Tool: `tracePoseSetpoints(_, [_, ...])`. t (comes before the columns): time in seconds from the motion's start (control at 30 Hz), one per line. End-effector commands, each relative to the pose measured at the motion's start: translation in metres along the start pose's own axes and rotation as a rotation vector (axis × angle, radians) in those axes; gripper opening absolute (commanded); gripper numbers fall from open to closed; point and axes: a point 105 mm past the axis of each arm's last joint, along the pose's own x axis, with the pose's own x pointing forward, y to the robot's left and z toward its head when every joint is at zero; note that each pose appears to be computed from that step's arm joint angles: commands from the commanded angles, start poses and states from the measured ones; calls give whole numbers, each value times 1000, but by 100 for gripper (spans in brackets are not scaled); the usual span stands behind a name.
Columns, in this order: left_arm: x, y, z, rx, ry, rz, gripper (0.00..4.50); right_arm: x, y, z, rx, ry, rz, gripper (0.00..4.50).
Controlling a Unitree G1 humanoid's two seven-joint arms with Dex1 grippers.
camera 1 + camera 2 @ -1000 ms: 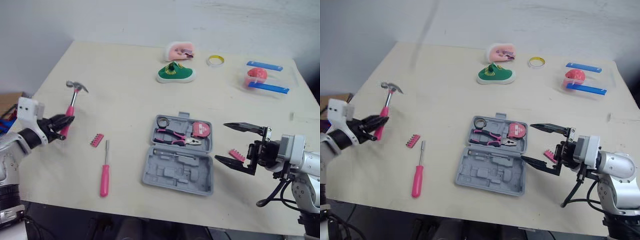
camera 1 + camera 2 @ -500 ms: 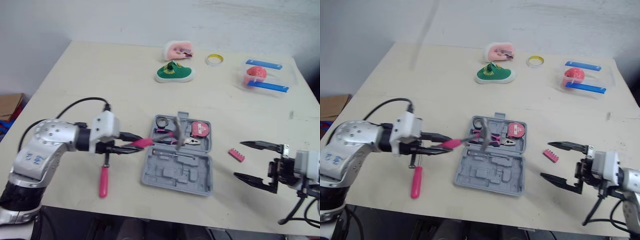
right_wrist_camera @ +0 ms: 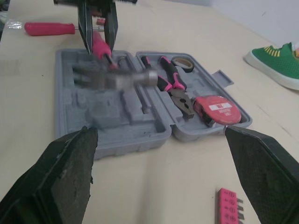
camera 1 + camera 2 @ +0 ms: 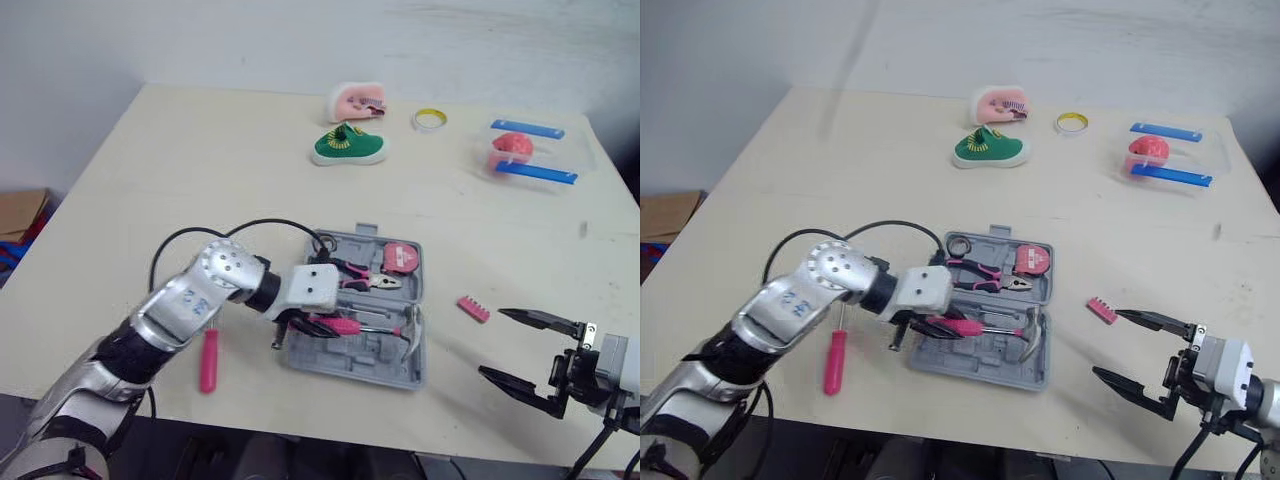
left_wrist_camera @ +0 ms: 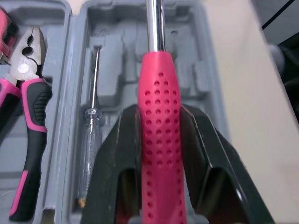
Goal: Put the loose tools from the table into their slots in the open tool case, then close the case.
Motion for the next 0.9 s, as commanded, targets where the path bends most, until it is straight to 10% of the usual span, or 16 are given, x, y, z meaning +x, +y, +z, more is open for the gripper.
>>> tracePoseSetpoints(0.03, [2, 4, 9, 33, 35, 14, 50, 1, 1, 7, -33, -11, -6, 450])
tracePoseSetpoints(0.73, [7, 16, -9, 47, 244, 5, 50, 10, 6, 5, -29, -28, 4, 450])
tracePoseSetpoints(0.9, [8, 16, -4, 51, 216, -5, 273, 10, 6, 5, -30, -30, 3, 450])
